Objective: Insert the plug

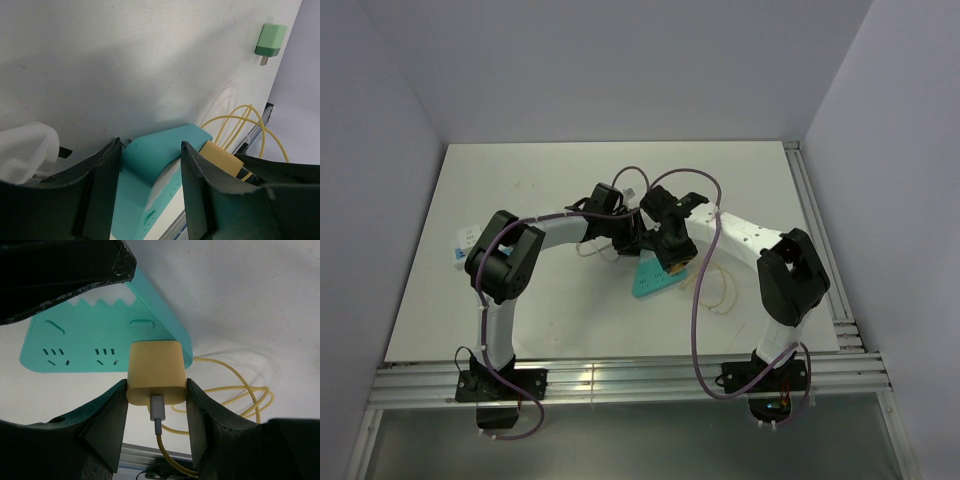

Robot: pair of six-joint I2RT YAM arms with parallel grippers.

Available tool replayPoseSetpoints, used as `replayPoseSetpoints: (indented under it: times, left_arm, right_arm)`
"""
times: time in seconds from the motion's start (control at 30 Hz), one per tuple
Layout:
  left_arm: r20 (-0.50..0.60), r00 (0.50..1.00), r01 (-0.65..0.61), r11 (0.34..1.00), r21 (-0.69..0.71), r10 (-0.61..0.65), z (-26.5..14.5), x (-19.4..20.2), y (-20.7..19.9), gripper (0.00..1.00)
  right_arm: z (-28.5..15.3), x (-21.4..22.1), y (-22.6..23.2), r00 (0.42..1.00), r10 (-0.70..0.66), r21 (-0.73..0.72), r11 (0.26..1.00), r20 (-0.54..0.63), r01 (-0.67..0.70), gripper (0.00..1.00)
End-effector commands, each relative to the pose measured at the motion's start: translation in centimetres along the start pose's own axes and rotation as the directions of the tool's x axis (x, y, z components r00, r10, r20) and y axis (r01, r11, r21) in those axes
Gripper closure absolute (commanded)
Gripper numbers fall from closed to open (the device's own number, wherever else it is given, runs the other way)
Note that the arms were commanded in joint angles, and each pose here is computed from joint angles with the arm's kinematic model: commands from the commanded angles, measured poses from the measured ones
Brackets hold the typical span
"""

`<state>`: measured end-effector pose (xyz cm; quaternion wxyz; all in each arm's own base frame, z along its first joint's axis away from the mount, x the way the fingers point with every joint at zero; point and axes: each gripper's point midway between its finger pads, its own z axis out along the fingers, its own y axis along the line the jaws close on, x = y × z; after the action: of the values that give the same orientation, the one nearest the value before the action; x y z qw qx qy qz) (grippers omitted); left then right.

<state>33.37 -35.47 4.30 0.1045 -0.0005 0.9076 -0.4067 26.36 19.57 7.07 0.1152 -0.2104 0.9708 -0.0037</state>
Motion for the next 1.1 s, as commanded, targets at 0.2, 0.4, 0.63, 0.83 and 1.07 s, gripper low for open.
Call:
replayPoseSetpoints:
  times: [0.2,0.4,0.63,0.83,1.07]
  left_arm:
    - [-0.067,0.998,-0.003,0.998,-0.068,-0.001,1.1,1.7,2.6,0.63]
    - [-0.046,0.999,-0.002,0.997,-0.075,-0.002,0.3,0.6,2.6,0.63]
    - [-0.033,0.999,-0.006,0.997,-0.08,0.003,-0.3,0.3,2.7,0.62]
    - [-0.029,1.0,-0.012,0.997,-0.078,0.01,-0.4,0.3,2.8,0.61]
    - [-0.006,1.0,-0.018,0.998,-0.061,0.017,-0.8,0.5,2.8,0.61]
  right_arm:
    - [-2.1,-3.0,0.0,0.994,0.03,0.017,0.999,0.102,-0.031,0.23]
    - [-3.7,-4.3,-0.2,0.988,0.043,0.013,0.999,0.15,-0.046,0.09]
    - [-6.4,-5.0,-2.1,0.956,0.119,0.028,0.991,0.267,-0.131,0.1]
    - [-9.8,-4.5,-7.4,0.825,0.33,-0.014,0.931,0.46,-0.364,0.11]
    - [-9.3,-0.1,-17.3,0.634,0.548,0.065,0.726,0.546,-0.684,0.04]
